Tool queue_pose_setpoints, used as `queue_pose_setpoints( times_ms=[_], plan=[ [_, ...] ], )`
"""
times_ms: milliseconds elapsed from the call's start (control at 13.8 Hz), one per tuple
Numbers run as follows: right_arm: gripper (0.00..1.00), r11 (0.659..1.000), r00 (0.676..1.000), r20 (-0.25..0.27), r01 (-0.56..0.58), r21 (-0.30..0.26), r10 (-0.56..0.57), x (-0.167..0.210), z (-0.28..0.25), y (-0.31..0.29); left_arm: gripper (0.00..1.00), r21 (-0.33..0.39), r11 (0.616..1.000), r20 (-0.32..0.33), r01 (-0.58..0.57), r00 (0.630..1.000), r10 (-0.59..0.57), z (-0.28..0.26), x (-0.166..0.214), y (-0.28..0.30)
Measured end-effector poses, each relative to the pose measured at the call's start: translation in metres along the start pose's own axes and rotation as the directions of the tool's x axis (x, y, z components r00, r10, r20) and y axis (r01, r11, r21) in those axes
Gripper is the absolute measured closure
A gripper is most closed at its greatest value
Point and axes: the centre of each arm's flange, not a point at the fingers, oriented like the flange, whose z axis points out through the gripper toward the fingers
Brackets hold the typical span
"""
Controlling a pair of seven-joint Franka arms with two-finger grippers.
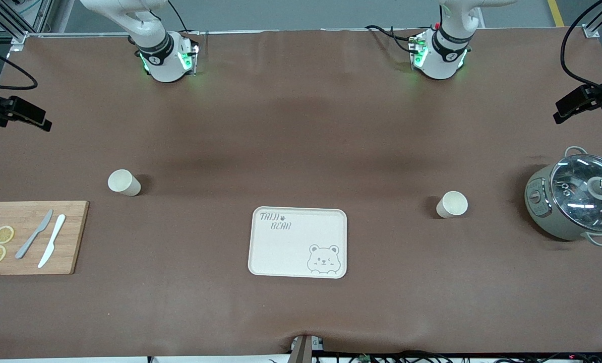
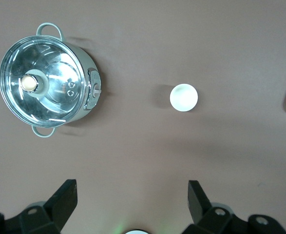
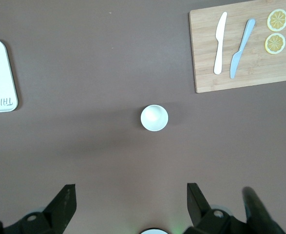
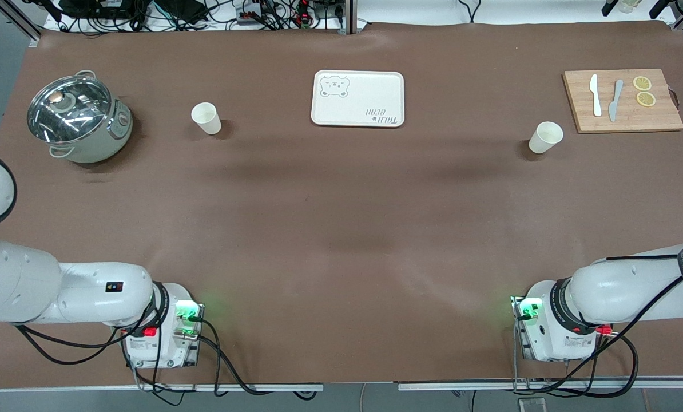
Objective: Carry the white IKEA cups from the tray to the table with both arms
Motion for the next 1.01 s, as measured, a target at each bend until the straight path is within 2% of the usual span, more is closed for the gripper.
queue_pose_setpoints(
  times_ms=[362,1014],
  plan=[
    [0.0,1.0,1.0,-0.006,-0.01,-0.007,0.01,0.0,-0.002,0.006,0.0,-0.011,1.0,0.013,-0.004,1.0,0.004,0.013,0.008,0.004],
    [0.0,1.0,1.0,-0.006,-0.013,-0.007,0.013,0.0,-0.002,0.007,0.0,-0.015,1.0,-0.008,-0.006,1.0,0.006,0.019,0.017,0.005]
  ],
)
